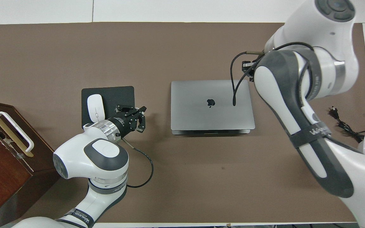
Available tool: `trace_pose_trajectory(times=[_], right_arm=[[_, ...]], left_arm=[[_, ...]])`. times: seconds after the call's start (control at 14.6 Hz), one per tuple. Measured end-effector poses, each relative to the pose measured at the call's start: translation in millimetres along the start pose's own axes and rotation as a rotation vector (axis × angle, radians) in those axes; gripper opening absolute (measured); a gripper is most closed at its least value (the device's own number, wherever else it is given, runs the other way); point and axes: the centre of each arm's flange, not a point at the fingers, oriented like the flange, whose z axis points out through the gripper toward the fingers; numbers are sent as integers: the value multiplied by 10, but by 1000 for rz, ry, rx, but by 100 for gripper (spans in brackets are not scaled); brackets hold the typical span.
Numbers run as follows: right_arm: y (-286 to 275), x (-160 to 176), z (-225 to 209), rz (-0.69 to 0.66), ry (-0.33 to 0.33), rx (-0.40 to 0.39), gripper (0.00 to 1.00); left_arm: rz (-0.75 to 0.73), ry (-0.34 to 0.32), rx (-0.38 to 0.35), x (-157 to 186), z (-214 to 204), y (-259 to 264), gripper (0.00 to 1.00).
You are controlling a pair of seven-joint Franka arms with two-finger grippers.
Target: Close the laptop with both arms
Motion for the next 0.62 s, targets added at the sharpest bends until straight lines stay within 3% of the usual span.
trace_pose_trajectory(times=[0.41,0.62], right_arm=[[1088,13,-901,-124,140,-64,1],[1266,-111,-1261,-188,158,-93,1]], left_arm=[[99,-53,-50,-111,-177,411,1],[193,-69,-96,-184,-280,673,1]])
